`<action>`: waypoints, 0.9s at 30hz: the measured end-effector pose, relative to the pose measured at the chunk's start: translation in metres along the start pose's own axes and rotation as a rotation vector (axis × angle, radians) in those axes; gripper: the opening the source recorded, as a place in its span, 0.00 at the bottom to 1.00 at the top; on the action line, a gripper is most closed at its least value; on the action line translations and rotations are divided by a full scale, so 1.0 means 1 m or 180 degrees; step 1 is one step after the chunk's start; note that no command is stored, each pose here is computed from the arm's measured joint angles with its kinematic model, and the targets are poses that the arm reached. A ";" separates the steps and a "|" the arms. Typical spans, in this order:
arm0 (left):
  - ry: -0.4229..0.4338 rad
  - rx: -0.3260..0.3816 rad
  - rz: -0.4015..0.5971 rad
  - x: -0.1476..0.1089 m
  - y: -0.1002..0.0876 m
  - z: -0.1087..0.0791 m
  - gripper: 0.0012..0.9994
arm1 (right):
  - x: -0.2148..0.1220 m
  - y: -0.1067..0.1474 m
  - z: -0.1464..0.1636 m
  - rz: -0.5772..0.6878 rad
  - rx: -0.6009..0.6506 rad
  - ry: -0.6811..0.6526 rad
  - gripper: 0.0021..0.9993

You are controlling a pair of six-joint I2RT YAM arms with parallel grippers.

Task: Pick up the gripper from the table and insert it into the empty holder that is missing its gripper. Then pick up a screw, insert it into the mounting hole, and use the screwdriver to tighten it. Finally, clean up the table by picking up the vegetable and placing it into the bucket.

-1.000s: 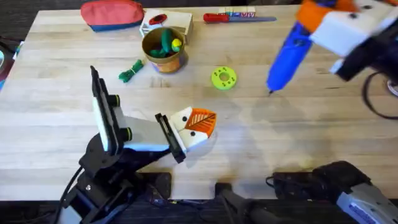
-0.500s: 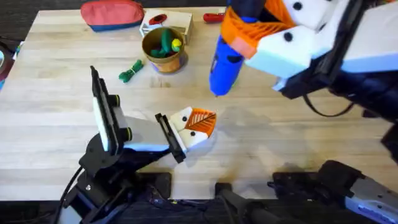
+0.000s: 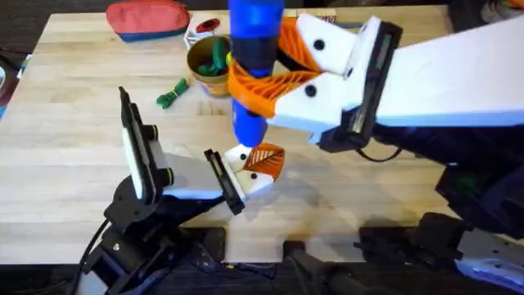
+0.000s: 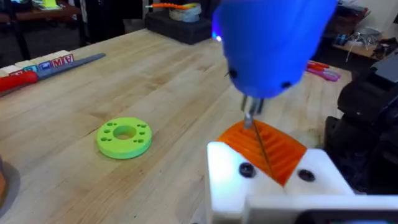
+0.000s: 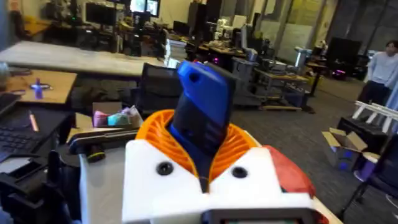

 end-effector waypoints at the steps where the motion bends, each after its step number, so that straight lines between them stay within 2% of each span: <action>1: -0.0001 0.0000 0.0000 0.000 0.000 0.000 0.00 | 0.001 0.000 0.002 -0.0004 0.0006 -0.0027 0.00; 8: -0.0001 0.0000 0.0000 0.000 0.000 0.000 0.00 | 0.004 0.004 0.012 -0.0004 0.0040 -0.0163 0.00; 27: -0.0001 0.0000 0.0000 0.000 0.000 0.000 0.00 | 0.013 0.015 0.009 0.0032 0.0017 -0.0162 0.00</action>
Point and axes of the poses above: each hand's point on the last joint's axis, 136 mm out from that joint toward the fingers, its own x axis out along the fingers, its own z axis along the line the jaws close on, y = z × x, the point moved 10 cm from there along -x, back along the fingers, and after that the axes turned 10 degrees about x, right-handed, at the moved point
